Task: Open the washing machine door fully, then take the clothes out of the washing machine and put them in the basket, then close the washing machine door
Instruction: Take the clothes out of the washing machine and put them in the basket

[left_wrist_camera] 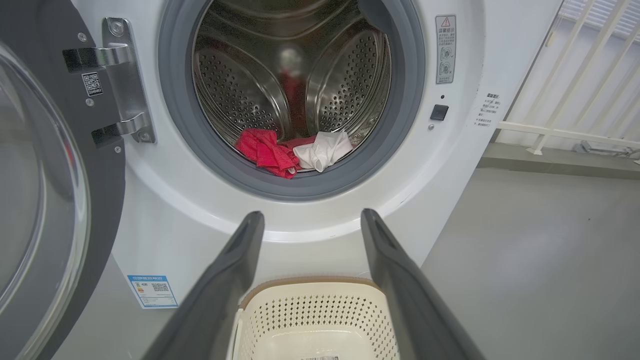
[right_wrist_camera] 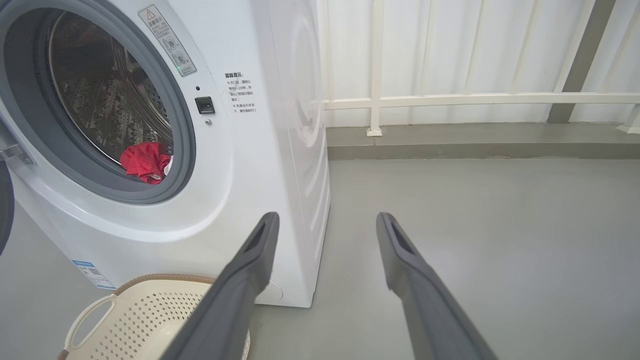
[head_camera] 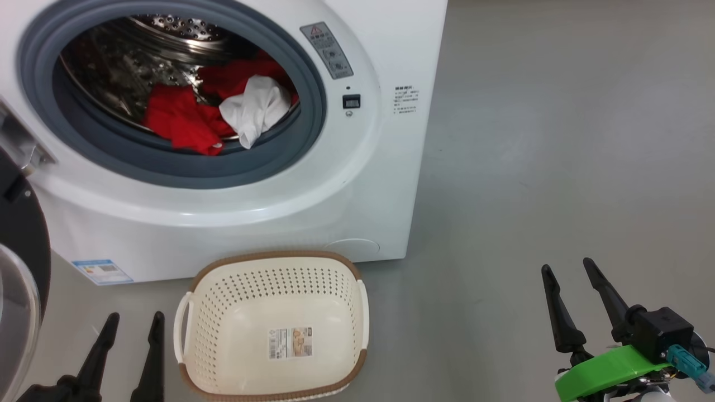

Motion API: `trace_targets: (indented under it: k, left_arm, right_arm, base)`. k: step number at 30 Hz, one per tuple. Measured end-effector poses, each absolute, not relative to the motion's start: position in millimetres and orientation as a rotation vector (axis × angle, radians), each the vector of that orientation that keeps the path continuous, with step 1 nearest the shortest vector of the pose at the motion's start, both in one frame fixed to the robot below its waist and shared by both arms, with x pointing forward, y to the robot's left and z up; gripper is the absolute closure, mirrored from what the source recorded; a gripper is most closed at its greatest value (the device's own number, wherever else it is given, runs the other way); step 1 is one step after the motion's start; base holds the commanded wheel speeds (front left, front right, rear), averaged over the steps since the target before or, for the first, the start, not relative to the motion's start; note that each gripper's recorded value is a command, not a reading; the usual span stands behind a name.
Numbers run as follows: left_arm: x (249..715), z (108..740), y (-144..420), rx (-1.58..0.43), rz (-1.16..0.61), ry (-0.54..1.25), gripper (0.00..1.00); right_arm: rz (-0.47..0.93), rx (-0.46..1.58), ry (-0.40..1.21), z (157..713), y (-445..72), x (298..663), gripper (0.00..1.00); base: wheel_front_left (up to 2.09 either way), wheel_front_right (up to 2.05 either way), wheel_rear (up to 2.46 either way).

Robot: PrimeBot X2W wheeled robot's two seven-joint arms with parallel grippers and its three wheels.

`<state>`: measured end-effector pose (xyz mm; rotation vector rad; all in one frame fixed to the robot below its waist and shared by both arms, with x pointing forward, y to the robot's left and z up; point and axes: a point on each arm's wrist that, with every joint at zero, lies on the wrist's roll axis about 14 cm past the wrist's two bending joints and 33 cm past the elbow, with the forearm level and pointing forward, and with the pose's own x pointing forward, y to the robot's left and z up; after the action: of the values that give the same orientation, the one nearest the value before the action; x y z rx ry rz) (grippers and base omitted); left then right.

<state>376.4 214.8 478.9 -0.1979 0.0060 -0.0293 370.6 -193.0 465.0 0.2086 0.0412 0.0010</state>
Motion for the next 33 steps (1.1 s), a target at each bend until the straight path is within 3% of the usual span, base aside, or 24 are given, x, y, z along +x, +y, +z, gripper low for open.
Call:
trace_targets:
  k: [11, 33]
  left_arm:
    - [382, 482, 214, -0.21, -0.036, -0.006, 0.0]
    - [387, 466, 207, -0.201, -0.051, 0.049, 0.0]
  right_arm:
    - [0.002, 0.211, 0.045, 463, -192, 372, 0.0]
    - [0.01, 0.213, 0.059, 459, -188, 374, 0.0]
  base:
    - [0.9, -0.92, 0.02]
    - [0.01, -0.01, 0.0]
